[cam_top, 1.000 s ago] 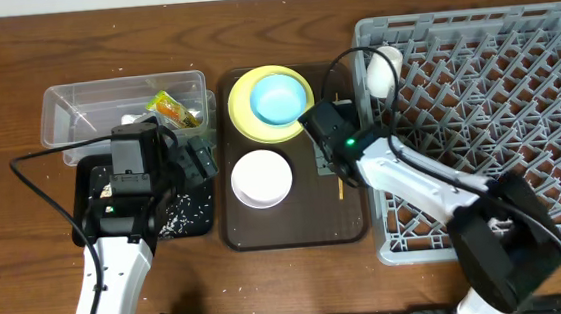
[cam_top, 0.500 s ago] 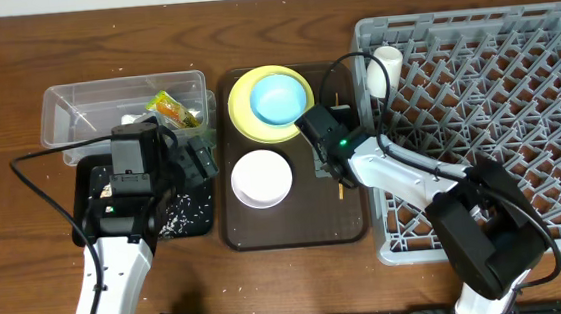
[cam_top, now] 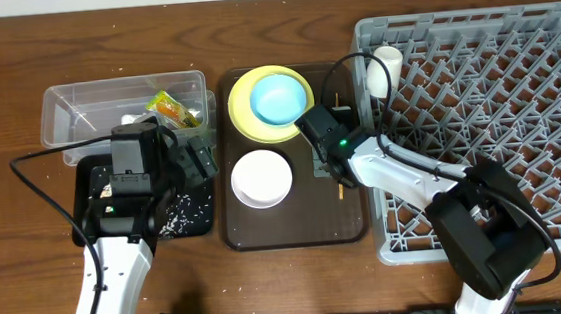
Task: Sort waste into correct bins and load items into the dishwasher rack
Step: 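Move the right gripper back to the second chopstick on the brown tray, then grasp the second chopstick and carry it right into the rack, then place the chopstick upright in the rack and release it, then reach the right gripper to the pink-rimmed white bowl and grasp its rim, then lift the white bowl and carry it right into the dish rack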
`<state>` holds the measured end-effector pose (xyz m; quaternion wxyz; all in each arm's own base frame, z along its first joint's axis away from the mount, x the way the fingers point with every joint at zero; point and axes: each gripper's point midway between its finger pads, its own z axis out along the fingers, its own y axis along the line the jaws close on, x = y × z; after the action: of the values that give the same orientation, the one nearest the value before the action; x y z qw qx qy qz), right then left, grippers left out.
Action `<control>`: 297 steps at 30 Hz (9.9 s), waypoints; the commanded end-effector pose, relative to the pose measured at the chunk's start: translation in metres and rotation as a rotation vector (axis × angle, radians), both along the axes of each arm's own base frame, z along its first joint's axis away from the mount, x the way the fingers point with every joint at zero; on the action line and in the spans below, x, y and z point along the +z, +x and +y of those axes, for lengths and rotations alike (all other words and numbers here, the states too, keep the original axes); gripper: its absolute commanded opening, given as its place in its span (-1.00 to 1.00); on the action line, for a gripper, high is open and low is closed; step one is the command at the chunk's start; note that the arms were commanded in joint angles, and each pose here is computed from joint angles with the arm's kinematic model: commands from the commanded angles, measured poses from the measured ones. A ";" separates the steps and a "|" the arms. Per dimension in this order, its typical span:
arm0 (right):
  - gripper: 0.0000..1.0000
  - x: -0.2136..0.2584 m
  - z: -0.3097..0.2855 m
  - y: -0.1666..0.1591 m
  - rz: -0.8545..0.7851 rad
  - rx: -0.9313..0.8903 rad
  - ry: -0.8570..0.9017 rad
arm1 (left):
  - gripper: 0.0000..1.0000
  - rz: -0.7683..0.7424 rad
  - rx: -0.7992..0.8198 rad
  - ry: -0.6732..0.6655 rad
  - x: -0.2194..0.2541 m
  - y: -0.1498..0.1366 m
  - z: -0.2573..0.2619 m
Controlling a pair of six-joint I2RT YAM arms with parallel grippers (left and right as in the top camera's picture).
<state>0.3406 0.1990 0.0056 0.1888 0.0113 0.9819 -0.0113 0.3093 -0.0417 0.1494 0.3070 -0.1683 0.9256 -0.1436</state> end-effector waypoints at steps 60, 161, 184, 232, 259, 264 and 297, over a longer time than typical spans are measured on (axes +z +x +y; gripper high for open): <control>-0.98 -0.004 0.006 0.015 -0.076 -0.026 0.003 | 0.84 -0.026 0.002 0.012 0.009 0.006 0.001; -0.85 0.115 -0.085 0.010 -0.110 0.033 -0.048 | 0.84 -0.026 0.002 0.012 0.010 0.006 0.001; -0.56 0.160 0.107 -0.043 -0.209 0.709 0.297 | 0.83 0.051 0.439 0.204 -0.001 -0.015 0.073; -0.37 0.040 0.190 -0.105 -0.052 1.030 0.175 | 0.83 0.053 0.492 0.247 0.000 -0.019 0.087; -0.75 0.032 0.163 -0.094 -0.045 0.974 0.025 | 0.83 0.053 0.492 0.248 0.000 -0.019 0.087; -0.97 0.034 0.164 -0.094 -0.050 0.974 0.029 | 0.83 0.053 0.492 0.247 0.000 -0.019 0.087; -0.97 0.277 -0.008 -0.024 -0.350 0.500 0.686 | 0.83 0.043 0.550 0.197 0.000 -0.018 0.087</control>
<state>0.3307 0.1880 0.2627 0.3697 -0.1675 0.8808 0.2439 0.2872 0.0400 0.1400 0.3172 -0.3761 0.8700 0.0334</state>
